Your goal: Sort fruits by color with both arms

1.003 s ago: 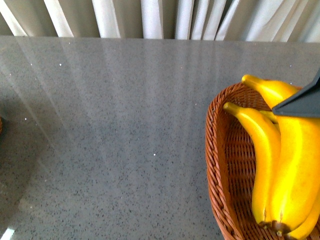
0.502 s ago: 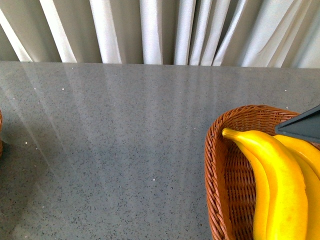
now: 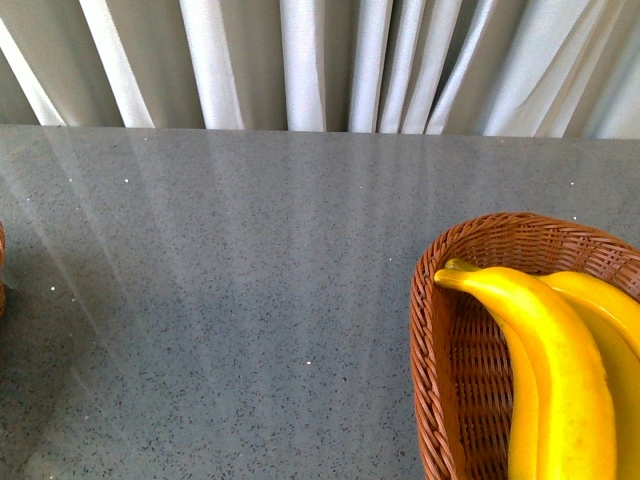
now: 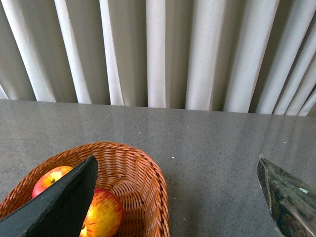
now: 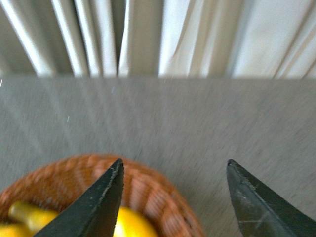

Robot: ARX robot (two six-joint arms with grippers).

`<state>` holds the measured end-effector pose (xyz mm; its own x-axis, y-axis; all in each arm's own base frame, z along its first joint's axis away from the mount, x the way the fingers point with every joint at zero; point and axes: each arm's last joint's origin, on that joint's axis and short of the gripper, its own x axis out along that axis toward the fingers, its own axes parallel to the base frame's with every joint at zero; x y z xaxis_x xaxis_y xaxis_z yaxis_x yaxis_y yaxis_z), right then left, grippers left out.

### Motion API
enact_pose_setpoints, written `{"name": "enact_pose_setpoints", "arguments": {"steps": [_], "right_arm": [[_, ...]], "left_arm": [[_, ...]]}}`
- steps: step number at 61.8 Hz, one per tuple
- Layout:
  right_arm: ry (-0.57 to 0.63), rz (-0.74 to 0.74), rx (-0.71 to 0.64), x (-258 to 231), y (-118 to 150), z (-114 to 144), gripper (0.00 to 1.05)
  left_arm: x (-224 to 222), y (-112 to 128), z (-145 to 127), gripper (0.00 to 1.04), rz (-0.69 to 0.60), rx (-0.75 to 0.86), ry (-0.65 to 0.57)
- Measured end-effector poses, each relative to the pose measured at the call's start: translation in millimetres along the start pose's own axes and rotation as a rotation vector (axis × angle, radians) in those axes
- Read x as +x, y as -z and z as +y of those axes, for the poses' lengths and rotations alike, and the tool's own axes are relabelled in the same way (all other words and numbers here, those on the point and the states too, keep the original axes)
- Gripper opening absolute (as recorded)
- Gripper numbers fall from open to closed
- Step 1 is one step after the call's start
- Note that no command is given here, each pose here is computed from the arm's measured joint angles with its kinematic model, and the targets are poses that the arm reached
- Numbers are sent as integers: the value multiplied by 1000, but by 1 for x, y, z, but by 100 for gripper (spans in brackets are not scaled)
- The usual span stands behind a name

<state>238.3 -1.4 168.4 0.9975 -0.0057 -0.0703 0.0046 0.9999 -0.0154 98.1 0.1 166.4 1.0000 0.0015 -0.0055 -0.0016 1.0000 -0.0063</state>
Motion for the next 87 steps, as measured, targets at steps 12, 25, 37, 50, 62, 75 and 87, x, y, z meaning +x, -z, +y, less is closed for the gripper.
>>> {"name": "enact_pose_setpoints", "arguments": {"steps": [12, 25, 37, 50, 62, 75, 87], "right_arm": [[0, -79, 5, -29, 2, 0, 21], [-3, -55, 8, -53, 11, 1, 2], [-4, -53, 8, -70, 12, 1, 2], [-3, -56, 8, -87, 12, 1, 2], [-3, -68, 8, -96, 9, 1, 2], [-3, -79, 8, -106, 6, 1, 2], [-3, -86, 8, -113, 4, 1, 2]], "left_arm": [[0, 0, 0, 96, 0, 0, 0], [0, 0, 0, 96, 0, 0, 0], [0, 0, 0, 96, 0, 0, 0], [0, 0, 0, 96, 0, 0, 0], [0, 0, 0, 96, 0, 0, 0], [0, 0, 0, 96, 0, 0, 0], [0, 0, 0, 96, 0, 0, 0]]}}
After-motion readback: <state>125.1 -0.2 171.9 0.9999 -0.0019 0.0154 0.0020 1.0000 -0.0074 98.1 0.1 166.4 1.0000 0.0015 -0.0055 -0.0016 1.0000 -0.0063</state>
